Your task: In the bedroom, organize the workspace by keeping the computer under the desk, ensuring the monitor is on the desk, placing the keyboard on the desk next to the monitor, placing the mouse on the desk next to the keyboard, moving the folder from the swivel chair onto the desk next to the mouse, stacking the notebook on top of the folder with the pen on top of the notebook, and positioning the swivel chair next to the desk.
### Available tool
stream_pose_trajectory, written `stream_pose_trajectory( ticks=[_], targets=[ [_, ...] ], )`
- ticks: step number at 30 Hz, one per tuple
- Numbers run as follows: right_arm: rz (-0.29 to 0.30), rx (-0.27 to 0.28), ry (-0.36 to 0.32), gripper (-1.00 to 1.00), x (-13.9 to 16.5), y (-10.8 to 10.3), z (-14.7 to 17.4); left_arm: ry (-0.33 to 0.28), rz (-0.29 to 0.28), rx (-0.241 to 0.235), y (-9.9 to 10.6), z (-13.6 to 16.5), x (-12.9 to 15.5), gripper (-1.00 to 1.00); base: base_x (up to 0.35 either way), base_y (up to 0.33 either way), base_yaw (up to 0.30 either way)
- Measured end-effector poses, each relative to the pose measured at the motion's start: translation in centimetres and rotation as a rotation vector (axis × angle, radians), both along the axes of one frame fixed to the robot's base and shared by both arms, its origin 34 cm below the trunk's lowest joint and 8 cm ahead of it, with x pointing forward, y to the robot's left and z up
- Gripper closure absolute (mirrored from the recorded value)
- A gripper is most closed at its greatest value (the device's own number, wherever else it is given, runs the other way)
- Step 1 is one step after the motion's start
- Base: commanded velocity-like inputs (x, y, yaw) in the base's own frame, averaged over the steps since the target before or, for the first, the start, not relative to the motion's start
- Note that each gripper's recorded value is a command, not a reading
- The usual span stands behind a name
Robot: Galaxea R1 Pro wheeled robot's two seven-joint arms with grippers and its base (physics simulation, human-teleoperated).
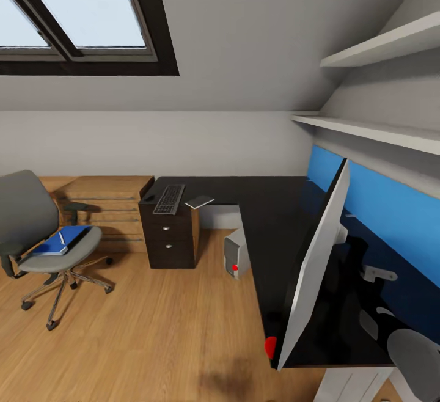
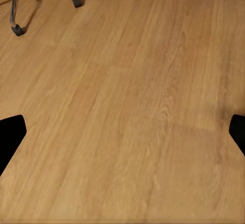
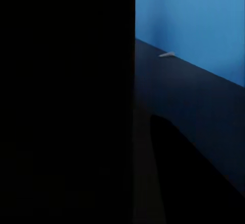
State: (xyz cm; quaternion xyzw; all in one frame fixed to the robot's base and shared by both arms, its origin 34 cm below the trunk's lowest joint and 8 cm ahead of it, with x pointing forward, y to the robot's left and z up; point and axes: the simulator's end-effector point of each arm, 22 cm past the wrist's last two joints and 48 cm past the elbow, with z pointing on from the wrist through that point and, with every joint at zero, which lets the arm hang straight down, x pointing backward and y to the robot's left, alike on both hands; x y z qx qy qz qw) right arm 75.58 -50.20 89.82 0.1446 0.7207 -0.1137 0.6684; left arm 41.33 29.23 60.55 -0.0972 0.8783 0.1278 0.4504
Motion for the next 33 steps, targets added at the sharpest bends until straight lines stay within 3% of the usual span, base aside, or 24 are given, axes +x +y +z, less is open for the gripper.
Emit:
stream_pose_trajectory(
  ticks=[23,33],
  targets=[
    [0.004,-0.004,0.0,1.0,0.03,0.05,0.04,0.0,-0.003,0.0,0.05,-0.01,0.02,-1.0,-0.04,-0.118,0.0],
    [0.004,-0.005,0.0,1.0,0.03,0.05,0.06,0.002,-0.003,0.0,0.06,-0.04,-0.01,-1.0,0.0,-0.017,0.0]
  ],
)
